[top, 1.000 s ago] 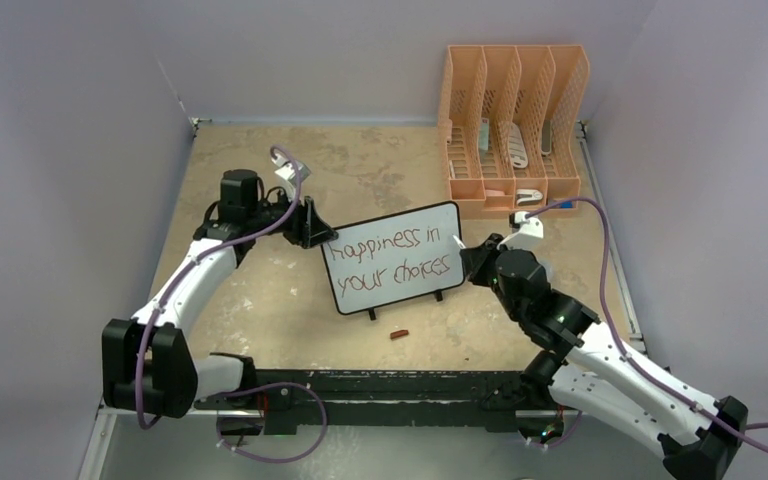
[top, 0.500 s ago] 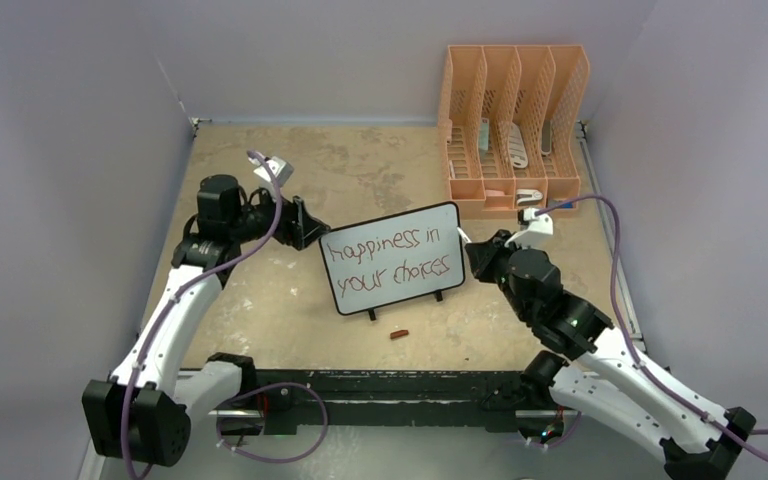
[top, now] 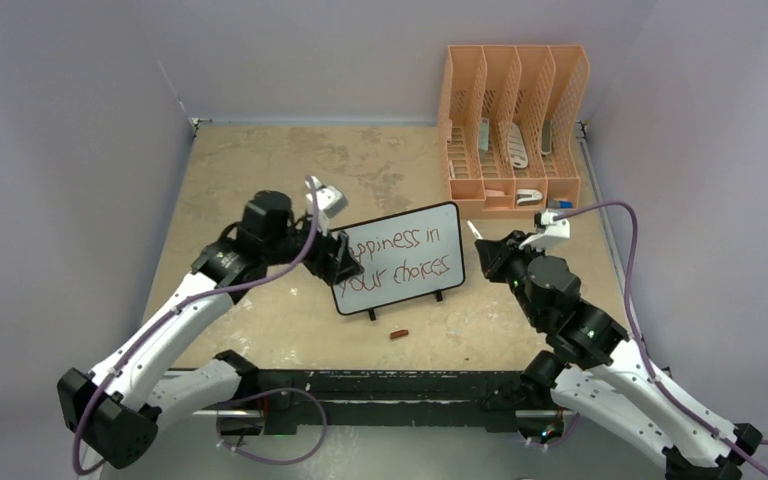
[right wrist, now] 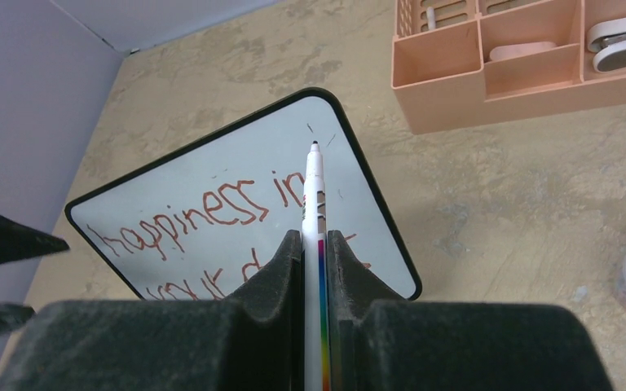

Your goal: Write a sentence on the whiteboard

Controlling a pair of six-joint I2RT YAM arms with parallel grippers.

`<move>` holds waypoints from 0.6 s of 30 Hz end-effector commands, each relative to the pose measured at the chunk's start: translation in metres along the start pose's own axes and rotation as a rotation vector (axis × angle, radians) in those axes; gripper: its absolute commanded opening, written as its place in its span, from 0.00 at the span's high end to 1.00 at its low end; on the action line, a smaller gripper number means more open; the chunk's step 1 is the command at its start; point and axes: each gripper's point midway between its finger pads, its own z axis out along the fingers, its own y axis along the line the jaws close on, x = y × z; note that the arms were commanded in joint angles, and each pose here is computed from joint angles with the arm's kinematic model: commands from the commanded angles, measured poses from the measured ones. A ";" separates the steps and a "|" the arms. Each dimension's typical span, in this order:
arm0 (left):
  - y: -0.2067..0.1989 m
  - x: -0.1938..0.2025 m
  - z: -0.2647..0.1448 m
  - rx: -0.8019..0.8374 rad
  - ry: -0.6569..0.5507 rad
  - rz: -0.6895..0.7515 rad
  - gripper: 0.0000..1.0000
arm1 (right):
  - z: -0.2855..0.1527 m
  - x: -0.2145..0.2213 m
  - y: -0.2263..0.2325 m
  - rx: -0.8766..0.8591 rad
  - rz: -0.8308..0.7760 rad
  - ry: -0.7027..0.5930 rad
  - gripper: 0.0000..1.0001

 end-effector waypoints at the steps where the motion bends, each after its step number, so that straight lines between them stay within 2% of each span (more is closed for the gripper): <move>1: -0.025 0.017 0.015 -0.036 0.090 0.032 0.29 | -0.009 -0.032 0.007 -0.027 0.013 -0.100 1.00; 9: -0.046 0.085 0.053 -0.194 0.394 0.158 0.30 | -0.014 -0.039 0.002 -0.019 0.035 -0.137 1.00; 13: -0.055 0.108 0.065 -0.225 0.483 0.216 0.33 | -0.017 -0.040 0.001 -0.027 0.048 -0.154 1.00; 18: -0.074 0.124 0.082 -0.195 0.527 0.264 0.36 | -0.018 -0.042 -0.002 -0.018 0.057 -0.160 1.00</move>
